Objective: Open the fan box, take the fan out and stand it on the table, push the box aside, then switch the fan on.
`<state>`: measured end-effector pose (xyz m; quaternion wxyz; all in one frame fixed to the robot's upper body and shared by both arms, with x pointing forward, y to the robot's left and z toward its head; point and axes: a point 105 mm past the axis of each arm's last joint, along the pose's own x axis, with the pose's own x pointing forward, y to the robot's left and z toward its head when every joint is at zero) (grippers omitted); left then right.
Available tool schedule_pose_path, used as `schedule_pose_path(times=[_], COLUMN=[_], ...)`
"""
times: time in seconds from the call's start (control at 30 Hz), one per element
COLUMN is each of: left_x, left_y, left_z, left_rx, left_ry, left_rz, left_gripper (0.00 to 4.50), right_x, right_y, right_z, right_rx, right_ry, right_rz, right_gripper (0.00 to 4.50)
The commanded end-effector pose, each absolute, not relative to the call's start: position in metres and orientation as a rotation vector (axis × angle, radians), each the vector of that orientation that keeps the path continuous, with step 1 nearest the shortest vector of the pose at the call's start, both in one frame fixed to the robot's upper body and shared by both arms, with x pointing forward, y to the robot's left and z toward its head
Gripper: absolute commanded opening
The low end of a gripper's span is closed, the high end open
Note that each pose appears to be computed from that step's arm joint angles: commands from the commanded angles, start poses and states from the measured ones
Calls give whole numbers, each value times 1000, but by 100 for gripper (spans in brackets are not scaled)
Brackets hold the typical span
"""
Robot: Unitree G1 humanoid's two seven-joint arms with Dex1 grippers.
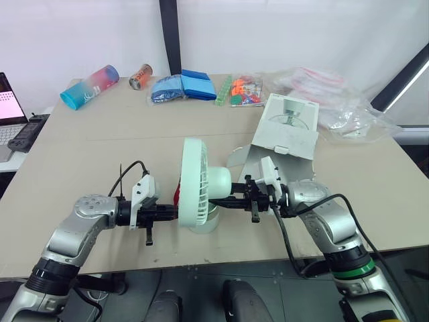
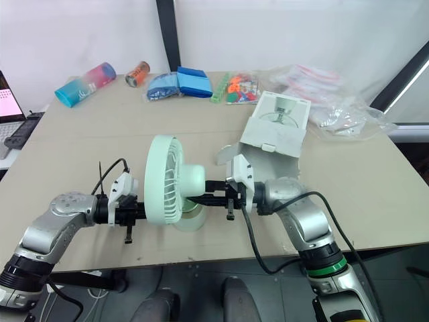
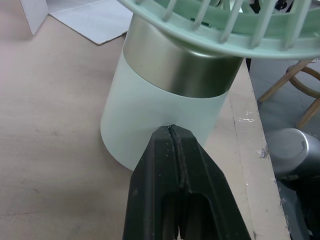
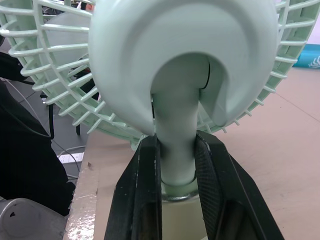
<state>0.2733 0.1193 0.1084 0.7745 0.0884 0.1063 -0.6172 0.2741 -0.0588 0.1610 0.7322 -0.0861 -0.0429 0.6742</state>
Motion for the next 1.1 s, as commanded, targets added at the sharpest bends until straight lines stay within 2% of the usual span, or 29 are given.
schedule_pose_path(times=[0.03, 0.87, 1.1], left_x=[271, 273, 277], left_y=[114, 115, 127], left_z=[116, 115, 125], left_rx=[207, 217, 217], left_ry=[182, 179, 151], left_rz=[-1357, -1351, -1296], left_gripper=[7, 7, 7], right_x=[274, 273, 273], right_y=[-63, -65, -68], right_z=[147, 146, 149], right_rx=[-194, -194, -190], right_ry=[-18, -13, -22], right_rz=[1475, 1474, 1472], right_gripper=[40, 40, 40])
